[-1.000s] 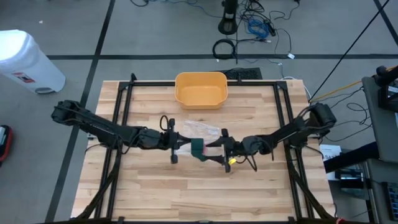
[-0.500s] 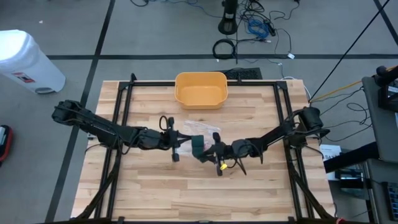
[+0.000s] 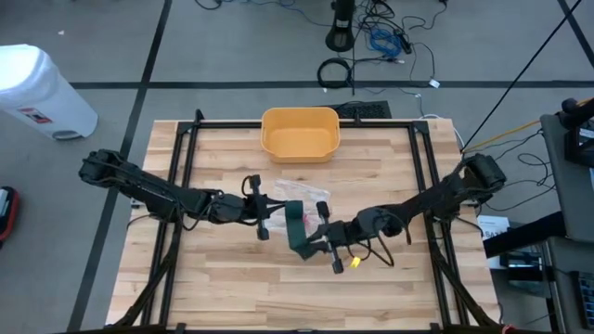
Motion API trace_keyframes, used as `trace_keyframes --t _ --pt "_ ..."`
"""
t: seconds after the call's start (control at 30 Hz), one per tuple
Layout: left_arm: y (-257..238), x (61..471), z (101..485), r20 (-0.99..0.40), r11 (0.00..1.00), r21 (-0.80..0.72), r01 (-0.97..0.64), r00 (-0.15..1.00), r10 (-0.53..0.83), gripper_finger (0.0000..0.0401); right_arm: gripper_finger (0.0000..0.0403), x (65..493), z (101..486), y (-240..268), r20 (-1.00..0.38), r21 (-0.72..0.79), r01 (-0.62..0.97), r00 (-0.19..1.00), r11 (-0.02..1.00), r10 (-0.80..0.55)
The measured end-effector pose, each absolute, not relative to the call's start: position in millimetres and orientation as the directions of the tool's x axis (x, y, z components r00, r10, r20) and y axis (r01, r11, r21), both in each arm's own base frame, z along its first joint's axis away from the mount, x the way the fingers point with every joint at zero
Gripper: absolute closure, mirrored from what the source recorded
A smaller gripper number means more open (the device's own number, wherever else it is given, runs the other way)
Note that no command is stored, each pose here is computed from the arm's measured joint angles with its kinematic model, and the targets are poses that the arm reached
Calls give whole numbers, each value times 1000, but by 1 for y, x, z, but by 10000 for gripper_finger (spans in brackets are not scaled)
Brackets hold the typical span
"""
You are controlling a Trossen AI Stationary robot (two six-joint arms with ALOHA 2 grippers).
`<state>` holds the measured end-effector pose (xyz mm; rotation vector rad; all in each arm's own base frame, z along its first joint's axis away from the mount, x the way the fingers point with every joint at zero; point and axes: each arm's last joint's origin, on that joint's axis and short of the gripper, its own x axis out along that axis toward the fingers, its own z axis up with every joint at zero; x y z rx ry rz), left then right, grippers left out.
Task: Roll bandage
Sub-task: Roll the green bandage
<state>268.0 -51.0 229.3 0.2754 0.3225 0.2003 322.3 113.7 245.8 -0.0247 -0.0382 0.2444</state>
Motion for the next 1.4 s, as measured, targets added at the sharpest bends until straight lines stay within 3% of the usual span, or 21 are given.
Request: trace_keyframes --t 0.33,0.63,0.97,1.1,1.4 --pt "-59 277 209 -341 941 321 -110 913 223 401 403 329 286 106 -52 -173 -87 996 981 79" --pt "-80 274 219 -253 931 361 -57 955 156 401 403 333 284 85 -79 -184 119 988 976 -136" --pt "-85 272 218 -249 912 403 -75 950 188 401 398 333 276 74 -157 -131 217 959 967 -237" --pt "-85 272 219 -247 912 402 -75 951 187 401 360 334 270 67 -221 -32 197 955 980 -199" --pt "-95 269 219 -242 909 415 -41 958 154 401 214 331 277 44 -240 323 227 959 919 -152"
